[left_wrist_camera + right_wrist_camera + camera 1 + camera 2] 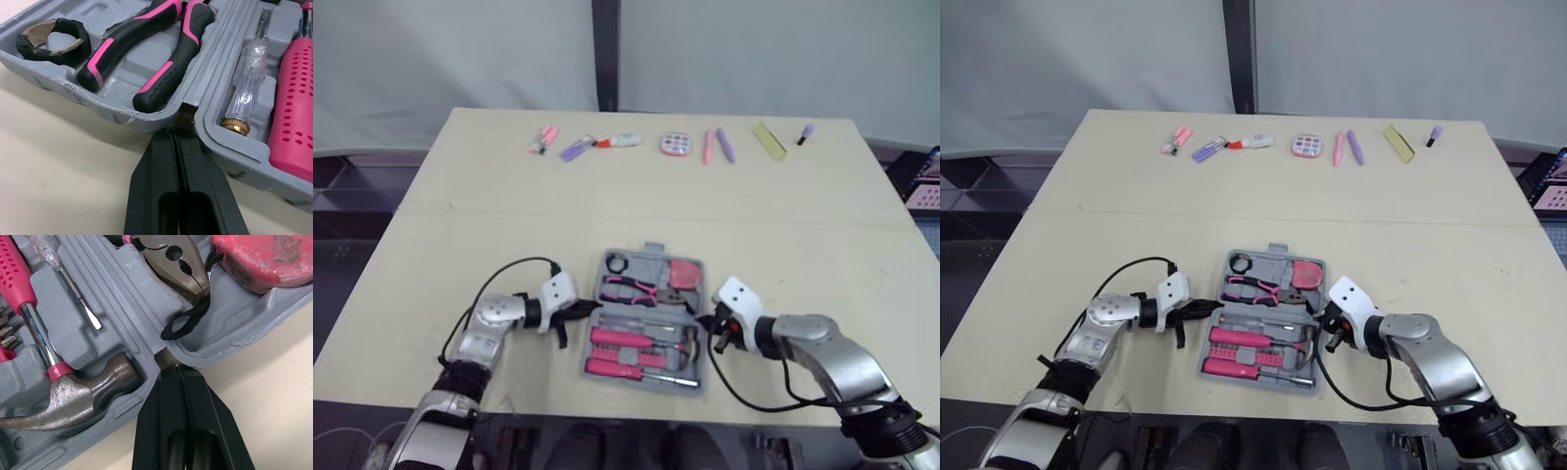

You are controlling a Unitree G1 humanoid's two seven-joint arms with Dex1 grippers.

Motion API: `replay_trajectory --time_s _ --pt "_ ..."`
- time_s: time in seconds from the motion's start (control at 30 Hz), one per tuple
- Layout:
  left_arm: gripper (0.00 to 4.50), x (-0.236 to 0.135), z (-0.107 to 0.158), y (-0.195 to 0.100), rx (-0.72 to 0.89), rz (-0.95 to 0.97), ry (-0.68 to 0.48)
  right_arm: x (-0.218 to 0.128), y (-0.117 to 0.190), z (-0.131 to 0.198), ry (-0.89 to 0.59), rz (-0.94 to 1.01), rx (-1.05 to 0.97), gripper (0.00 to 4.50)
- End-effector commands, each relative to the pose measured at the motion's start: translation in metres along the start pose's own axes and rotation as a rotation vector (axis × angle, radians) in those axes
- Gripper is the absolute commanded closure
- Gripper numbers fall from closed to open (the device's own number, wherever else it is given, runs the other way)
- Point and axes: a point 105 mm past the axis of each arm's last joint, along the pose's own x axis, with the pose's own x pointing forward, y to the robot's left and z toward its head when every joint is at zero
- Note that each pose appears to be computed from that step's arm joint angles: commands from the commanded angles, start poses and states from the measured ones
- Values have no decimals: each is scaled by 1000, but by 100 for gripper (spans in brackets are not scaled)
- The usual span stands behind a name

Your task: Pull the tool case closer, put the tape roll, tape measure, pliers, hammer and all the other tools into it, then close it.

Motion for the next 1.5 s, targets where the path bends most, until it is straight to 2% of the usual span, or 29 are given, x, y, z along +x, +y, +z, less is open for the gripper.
replay_trajectory --time_s 0.03,0.6,1.5 --pt "443 7 -4 -23 -22 -97 17 -1 20 9 -30 104 -35 446" --pt "443 -3 -6 -50 -77 -148 46 -10 36 -1 4 160 -30 446" --pt "443 -5 -9 -56 -94 -143 54 2 24 7 -19 105 -33 446"
